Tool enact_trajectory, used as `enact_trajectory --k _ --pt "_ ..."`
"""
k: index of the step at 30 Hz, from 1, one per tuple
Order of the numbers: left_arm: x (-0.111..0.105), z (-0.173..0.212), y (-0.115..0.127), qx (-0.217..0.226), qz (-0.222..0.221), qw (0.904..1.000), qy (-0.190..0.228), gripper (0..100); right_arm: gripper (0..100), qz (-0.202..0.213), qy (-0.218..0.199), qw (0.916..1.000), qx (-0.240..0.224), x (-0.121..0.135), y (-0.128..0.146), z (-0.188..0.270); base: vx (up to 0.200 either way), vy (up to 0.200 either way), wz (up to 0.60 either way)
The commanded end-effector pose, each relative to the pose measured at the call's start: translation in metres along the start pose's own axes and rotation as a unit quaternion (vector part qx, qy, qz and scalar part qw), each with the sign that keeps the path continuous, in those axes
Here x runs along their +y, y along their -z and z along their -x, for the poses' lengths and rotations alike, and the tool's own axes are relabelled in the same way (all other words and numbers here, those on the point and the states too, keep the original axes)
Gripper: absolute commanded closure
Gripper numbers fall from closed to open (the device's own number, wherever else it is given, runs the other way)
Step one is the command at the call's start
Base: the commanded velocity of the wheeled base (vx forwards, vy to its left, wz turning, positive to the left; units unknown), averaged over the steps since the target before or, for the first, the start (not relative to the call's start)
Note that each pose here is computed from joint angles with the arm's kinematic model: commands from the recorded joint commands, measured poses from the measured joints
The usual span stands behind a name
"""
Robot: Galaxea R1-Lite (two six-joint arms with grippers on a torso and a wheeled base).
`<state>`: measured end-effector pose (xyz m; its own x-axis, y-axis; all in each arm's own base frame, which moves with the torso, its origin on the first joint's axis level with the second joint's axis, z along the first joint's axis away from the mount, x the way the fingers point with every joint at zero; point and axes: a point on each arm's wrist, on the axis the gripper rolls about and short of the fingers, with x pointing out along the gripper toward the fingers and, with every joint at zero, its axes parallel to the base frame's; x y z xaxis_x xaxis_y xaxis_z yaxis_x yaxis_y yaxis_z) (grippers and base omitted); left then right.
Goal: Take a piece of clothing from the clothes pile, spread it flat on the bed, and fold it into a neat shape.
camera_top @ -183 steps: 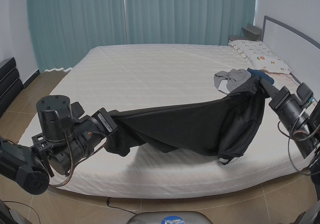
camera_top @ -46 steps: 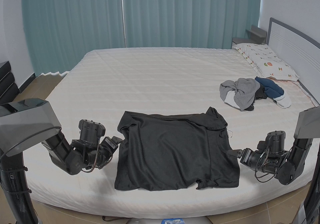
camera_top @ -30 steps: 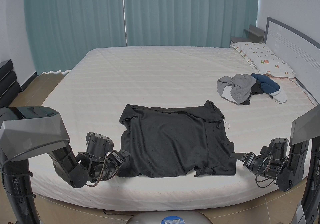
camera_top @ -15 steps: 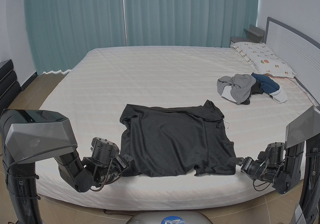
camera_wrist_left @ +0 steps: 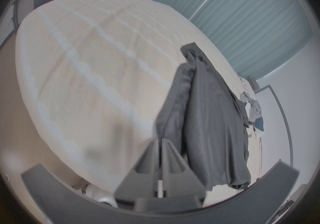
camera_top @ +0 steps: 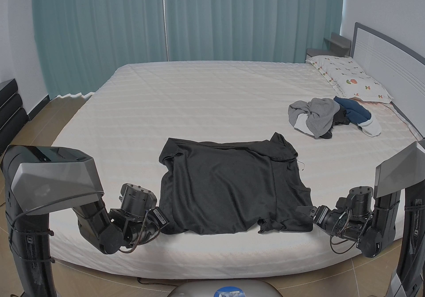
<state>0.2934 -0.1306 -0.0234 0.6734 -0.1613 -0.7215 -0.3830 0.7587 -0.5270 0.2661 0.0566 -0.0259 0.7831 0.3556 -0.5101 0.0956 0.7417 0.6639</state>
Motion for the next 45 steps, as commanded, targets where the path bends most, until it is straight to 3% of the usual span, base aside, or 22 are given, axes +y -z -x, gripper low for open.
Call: enact_trajectory --k 1,3,6,9,14,23,34,37,38,45 --pt "0.002 0.01 -0.023 -0.025 0.015 0.9996 0.008 100 0 0.023 -0.015 0.9996 -0.001 0.012 0.003 -0.005 0.0 0.0 0.0" --pt "0.003 0.013 -0.03 -0.03 0.018 0.9993 0.01 100 0 0.039 -0.019 0.9991 -0.004 0.015 0.001 -0.006 0.0 0.0 0.0" --pt "0.006 0.018 -0.045 -0.048 0.024 0.9984 0.013 100 0 0.101 -0.011 0.9949 -0.004 0.016 -0.005 -0.013 0.0 0.0 0.0" --pt "0.012 0.024 -0.059 -0.059 0.015 0.9981 0.007 100 0 0.118 -0.015 0.9928 -0.012 0.023 -0.017 -0.022 0.0 0.0 0.0" --pt "0.02 0.021 -0.074 -0.066 0.033 0.9972 0.005 100 0 0.104 0.001 0.9946 -0.004 0.035 -0.042 -0.017 0.0 0.0 0.0" --pt "0.035 0.023 -0.093 -0.044 0.057 0.9972 0.021 100 0 0.075 0.044 0.9961 0.016 0.009 -0.042 -0.017 0.0 0.0 0.0" --pt "0.042 0.011 -0.102 -0.055 0.077 0.9954 0.016 100 0 0.076 0.05 0.9956 0.023 0.001 -0.04 -0.032 0.0 0.0 0.0" --pt "0.041 0.008 -0.106 -0.06 0.1 0.9929 0.021 100 0 0.079 0.051 0.9951 0.03 -0.001 -0.037 -0.038 0.0 0.0 0.0" --pt "0.04 0.007 -0.108 -0.062 0.108 0.9919 0.023 100 100 0.081 0.05 0.9951 0.029 -0.001 -0.037 -0.043 0.0 0.0 0.0" --pt "0.041 0.0 -0.11 -0.064 0.114 0.9912 0.022 100 100 0.081 0.023 0.9964 -0.003 0.008 -0.051 -0.061 0.0 0.0 0.0"
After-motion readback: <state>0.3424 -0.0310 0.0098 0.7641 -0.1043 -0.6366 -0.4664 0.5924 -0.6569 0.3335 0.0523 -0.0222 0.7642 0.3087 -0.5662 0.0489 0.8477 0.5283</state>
